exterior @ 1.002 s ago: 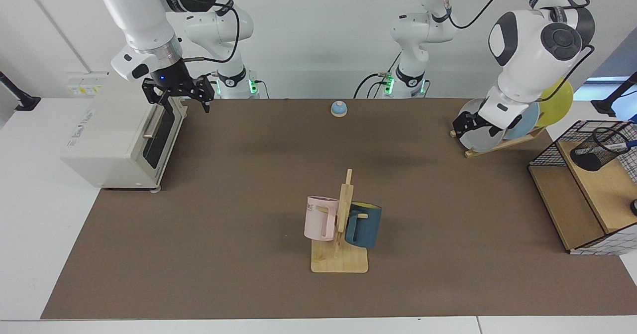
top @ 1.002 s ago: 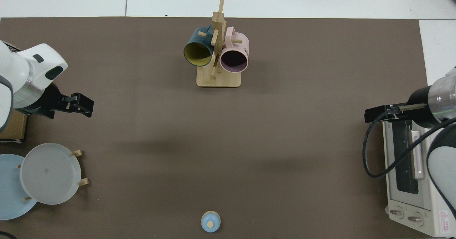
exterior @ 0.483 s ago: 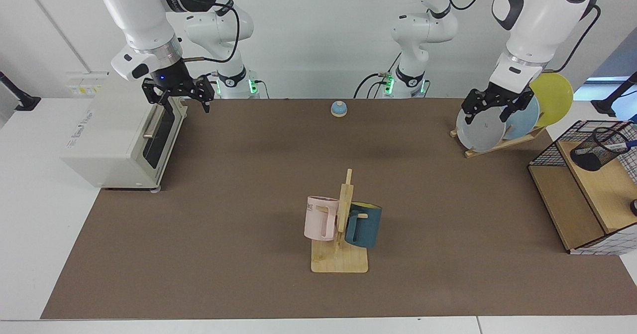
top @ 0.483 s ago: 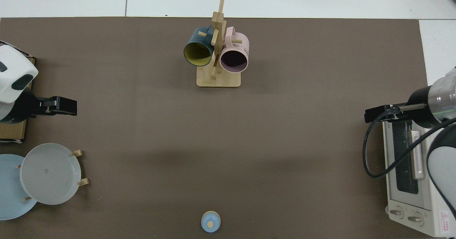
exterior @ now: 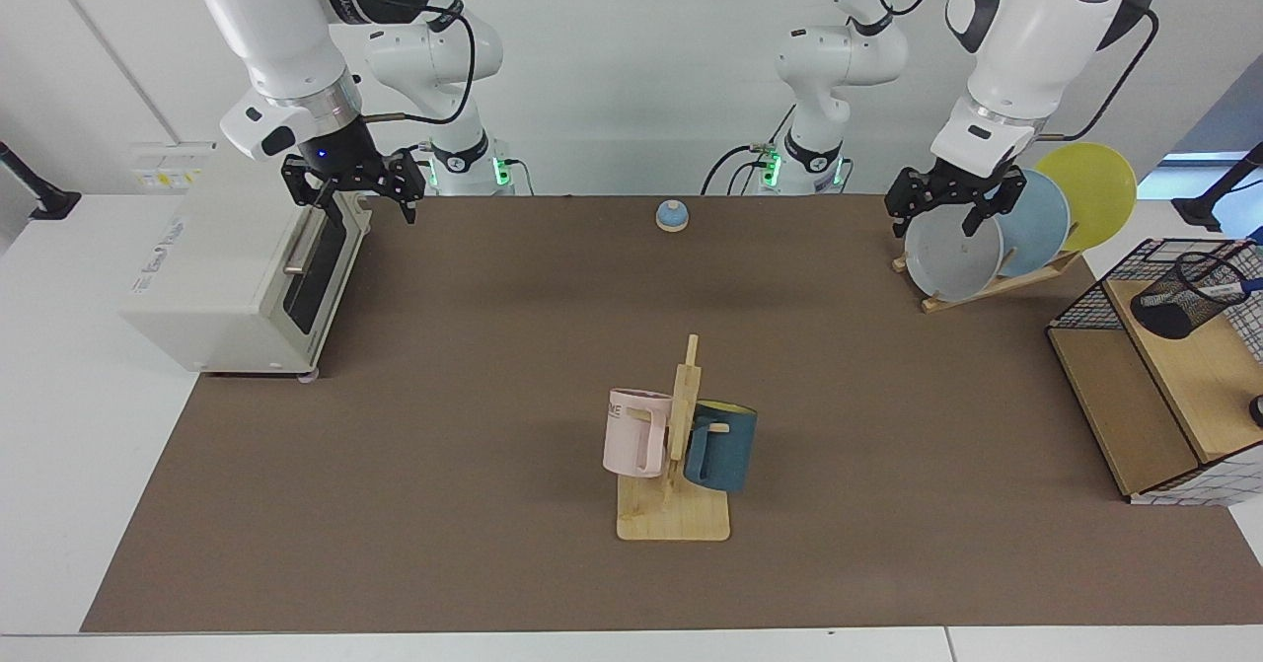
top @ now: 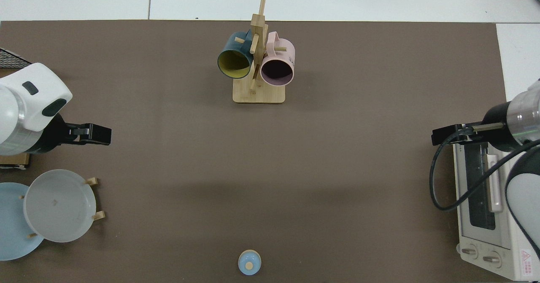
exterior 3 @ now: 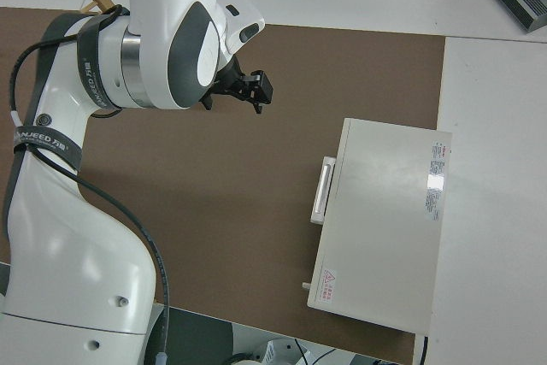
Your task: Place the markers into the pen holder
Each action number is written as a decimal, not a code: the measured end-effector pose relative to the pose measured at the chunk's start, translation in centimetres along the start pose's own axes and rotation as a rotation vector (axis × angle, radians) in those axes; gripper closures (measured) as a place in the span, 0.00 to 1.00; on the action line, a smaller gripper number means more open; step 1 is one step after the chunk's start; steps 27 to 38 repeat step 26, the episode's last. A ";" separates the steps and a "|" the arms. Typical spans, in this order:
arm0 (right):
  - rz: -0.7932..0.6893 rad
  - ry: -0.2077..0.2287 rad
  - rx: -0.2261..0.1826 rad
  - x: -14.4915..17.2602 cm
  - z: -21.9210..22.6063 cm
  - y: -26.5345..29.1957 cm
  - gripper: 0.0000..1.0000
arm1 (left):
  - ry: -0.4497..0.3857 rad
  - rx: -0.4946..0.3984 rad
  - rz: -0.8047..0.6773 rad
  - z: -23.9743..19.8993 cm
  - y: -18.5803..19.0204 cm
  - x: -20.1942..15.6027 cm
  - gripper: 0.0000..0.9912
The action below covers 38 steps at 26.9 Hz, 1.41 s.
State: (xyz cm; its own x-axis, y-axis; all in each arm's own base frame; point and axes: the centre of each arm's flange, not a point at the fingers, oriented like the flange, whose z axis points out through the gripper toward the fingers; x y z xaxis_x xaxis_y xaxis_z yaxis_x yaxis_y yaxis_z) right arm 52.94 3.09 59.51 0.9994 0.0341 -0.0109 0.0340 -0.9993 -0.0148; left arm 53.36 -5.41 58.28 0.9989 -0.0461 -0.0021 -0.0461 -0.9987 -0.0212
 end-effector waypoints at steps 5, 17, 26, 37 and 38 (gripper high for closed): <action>0.000 0.000 0.000 0.0 0.0 0.0 0.00 | -0.016 0.000 -0.009 0.4 -0.5 0.0 0.00; 0.000 0.000 0.000 0.0 0.0 0.0 0.00 | -0.017 -0.003 -0.015 0.5 -0.8 0.1 0.00; 0.000 0.000 0.000 0.0 0.0 0.0 0.00 | -0.017 -0.013 -0.020 0.5 -0.9 0.2 0.00; 0.000 0.000 0.000 0.0 0.0 0.0 0.00 | -0.017 -0.013 -0.020 0.5 -0.9 0.2 0.00; 0.000 0.000 0.000 0.0 0.0 0.0 0.00 | -0.017 -0.013 -0.020 0.5 -0.9 0.2 0.00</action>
